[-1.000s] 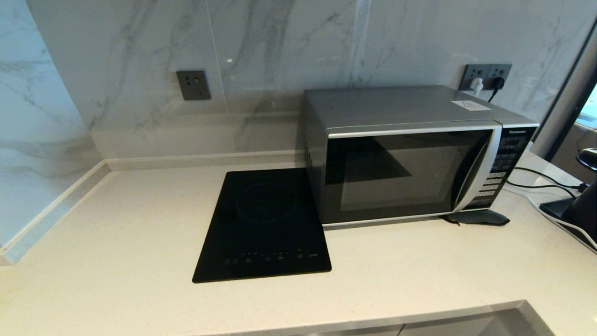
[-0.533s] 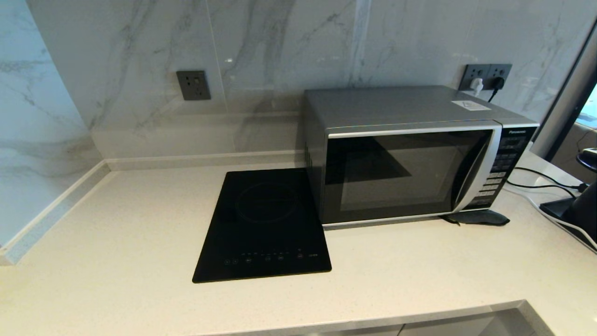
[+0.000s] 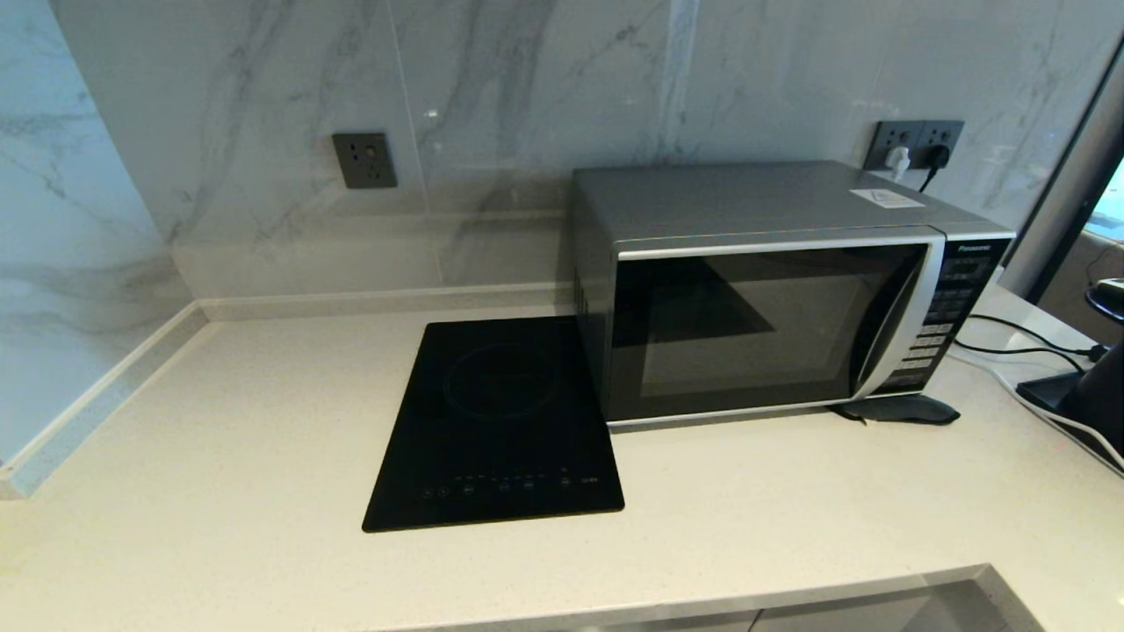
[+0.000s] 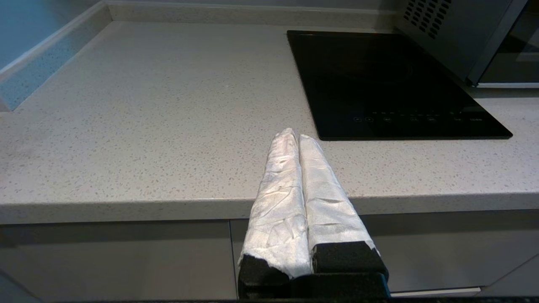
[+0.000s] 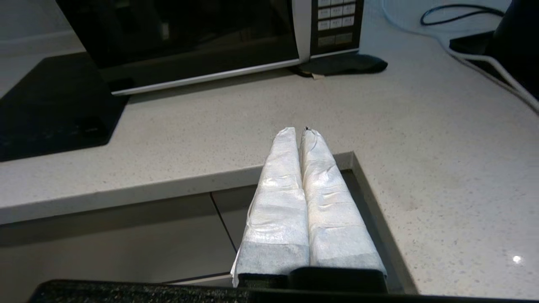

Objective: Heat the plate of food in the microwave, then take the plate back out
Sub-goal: Open the microwave oven

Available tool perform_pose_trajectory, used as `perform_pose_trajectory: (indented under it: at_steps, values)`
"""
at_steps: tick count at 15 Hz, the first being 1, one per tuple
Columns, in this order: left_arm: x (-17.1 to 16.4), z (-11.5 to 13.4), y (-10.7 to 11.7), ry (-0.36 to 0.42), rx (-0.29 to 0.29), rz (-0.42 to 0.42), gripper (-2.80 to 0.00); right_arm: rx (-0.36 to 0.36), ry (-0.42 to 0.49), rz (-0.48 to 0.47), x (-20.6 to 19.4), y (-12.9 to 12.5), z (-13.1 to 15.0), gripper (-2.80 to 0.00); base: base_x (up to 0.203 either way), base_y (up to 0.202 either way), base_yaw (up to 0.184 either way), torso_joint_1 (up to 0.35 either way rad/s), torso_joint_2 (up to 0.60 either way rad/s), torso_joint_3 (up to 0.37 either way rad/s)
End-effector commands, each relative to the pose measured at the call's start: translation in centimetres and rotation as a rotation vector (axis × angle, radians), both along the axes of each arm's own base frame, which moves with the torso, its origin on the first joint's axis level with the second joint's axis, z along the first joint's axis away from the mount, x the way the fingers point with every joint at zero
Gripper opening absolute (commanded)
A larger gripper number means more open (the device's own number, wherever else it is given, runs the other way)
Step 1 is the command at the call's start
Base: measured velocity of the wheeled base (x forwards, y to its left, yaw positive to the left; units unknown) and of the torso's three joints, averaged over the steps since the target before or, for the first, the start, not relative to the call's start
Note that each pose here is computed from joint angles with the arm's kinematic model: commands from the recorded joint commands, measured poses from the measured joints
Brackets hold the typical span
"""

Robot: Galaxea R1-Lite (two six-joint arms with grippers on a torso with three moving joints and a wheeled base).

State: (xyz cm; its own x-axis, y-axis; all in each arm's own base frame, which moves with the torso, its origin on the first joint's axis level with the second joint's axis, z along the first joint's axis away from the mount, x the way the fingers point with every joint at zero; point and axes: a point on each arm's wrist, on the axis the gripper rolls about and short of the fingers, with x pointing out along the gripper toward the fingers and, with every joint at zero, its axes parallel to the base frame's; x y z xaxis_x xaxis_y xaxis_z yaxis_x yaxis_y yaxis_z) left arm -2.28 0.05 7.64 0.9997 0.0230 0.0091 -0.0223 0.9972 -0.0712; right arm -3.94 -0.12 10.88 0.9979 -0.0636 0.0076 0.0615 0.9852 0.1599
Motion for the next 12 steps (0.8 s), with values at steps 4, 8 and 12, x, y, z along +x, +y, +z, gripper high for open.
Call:
perform_pose_trajectory:
  at_steps: [4,8,12]
  values:
    - [0.0,0.0,0.0,0.001,-0.001,0.002,-2.80,0.000,0.070,-0.023,1.0,0.0,7.8,-2.80,0.000,0.000,0.000,0.000,0.00,0.000]
    - [0.0,0.0,0.0,0.001,-0.001,0.002,-2.80,-0.036,0.143,-0.136,5.9,-0.3,13.9,-2.80,0.000,0.000,0.000,0.000,0.00,0.000]
    - [0.0,0.0,0.0,0.001,-0.001,0.002,-2.80,-0.076,0.100,-0.309,12.4,-0.8,17.2,-2.80,0.000,0.000,0.000,0.000,0.00,0.000]
